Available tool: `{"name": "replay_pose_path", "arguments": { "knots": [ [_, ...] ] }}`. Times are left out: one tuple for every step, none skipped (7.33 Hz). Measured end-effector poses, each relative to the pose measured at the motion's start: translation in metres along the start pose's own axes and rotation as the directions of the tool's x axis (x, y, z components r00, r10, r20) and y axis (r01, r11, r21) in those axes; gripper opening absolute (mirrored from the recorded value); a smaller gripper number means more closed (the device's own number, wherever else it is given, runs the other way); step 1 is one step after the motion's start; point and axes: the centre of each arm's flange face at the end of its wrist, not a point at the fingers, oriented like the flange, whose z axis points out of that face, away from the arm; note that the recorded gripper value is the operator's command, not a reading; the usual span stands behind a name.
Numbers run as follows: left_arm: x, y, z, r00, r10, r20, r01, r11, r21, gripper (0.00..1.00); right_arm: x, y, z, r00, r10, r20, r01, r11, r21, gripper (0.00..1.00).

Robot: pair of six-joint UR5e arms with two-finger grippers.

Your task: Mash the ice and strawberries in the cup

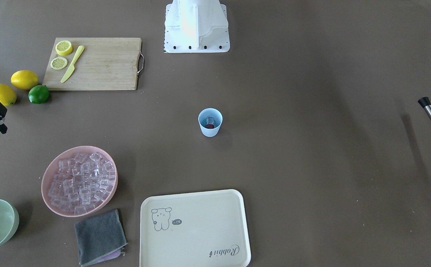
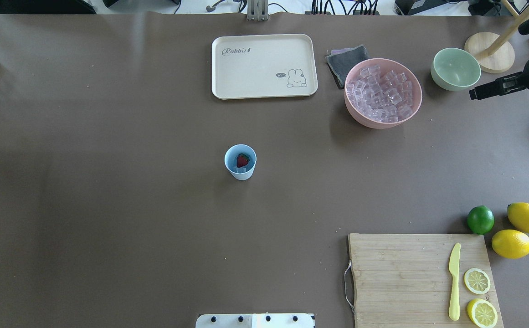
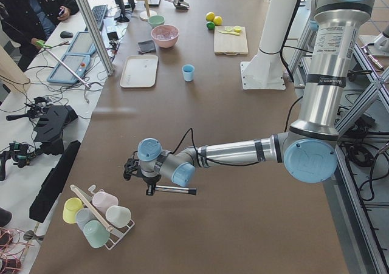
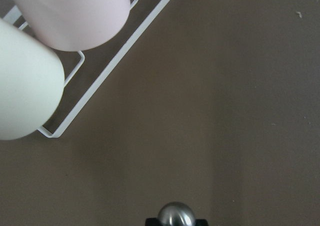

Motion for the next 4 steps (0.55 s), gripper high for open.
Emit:
{"name": "replay_pose_path", "arguments": {
  "knots": [
    [0.006,-0.003,0.008,1.000,0.004,0.021,-0.003,1.000,-0.015,0.00,-0.002,0.000,0.000,1.000,-0.002,0.004,0.002,1.000,0.000,1.00],
    [0.011,-0.008,0.016,0.999,0.012,0.052,-0.011,1.000,-0.019,0.00,-0.003,-0.002,0.000,1.000,-0.005,0.007,0.005,1.000,0.001,1.00],
    [0.016,-0.012,0.023,0.997,0.022,0.073,-0.021,1.000,-0.023,0.00,-0.006,-0.003,0.000,1.000,-0.009,0.010,0.009,1.000,0.002,1.00],
    [0.020,-0.015,0.026,0.996,0.029,0.083,-0.028,0.999,-0.022,0.27,-0.010,-0.004,0.001,1.000,-0.014,0.016,0.014,1.000,0.002,1.00]
  ]
}}
